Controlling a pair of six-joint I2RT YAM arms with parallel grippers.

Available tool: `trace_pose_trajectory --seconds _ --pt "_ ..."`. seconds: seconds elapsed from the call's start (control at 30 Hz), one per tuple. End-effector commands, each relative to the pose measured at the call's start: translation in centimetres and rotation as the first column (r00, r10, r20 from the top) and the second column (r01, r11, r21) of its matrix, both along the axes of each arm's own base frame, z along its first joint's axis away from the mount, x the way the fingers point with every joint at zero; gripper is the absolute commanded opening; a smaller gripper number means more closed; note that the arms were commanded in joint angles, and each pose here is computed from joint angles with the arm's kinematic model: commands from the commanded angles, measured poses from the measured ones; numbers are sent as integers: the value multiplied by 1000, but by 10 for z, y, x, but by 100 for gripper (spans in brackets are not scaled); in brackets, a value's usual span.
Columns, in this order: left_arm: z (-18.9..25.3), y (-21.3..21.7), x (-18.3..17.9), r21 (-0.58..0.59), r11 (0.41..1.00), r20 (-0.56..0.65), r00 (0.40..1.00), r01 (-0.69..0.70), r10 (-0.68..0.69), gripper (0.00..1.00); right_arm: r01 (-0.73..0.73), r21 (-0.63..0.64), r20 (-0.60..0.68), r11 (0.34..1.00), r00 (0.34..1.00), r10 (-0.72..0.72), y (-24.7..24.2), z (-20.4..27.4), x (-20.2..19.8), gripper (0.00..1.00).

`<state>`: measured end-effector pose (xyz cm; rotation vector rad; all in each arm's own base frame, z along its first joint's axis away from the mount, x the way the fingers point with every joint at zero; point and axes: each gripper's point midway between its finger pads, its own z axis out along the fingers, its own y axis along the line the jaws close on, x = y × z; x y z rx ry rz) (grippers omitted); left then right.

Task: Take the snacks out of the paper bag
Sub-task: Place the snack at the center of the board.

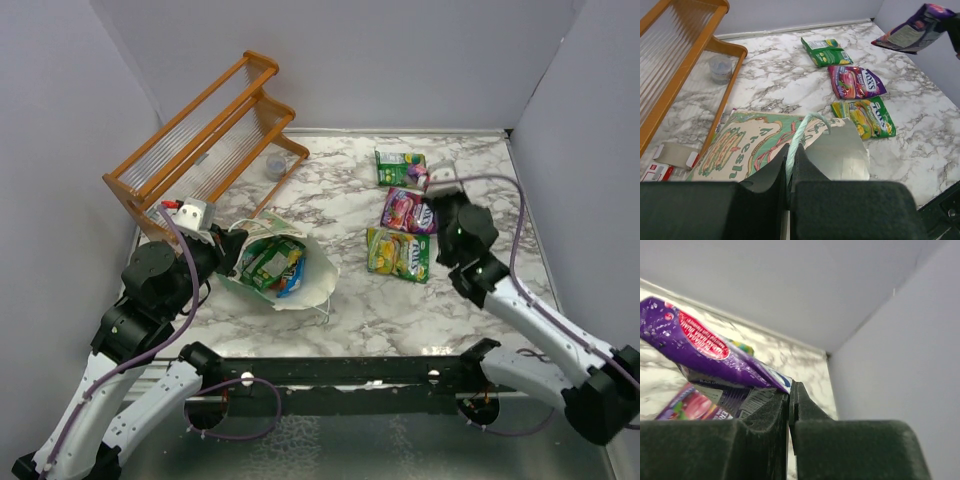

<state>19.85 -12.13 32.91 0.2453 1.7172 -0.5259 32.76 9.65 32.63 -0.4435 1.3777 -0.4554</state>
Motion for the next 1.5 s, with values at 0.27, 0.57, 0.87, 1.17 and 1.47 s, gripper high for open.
trace_pose_trajectory --seconds 0.27,0.57,0.87,1.17,1.47 --pt "11 -3 -10 -67 997 13 999 30 -30 0 385 382 -357 840 900 -250 -92 -109 169 1" --pt "18 -6 -9 -70 997 25 999 41 -39 0 556 227 -354 800 812 -464 -165 -126 215 1" --pt "19 -7 -9 -71 996 19 999 46 -45 0 513 67 -533 856 743 -404 -150 -229 252 1" --pt "23 -10 -9 -80 995 14 999 53 -52 0 393 346 -663 852 745 -74 -76 -262 254 1" --pt "28 -5 -16 -107 993 29 999 47 -44 0 381 408 -685 830 728 3 -61 -260 262 30"
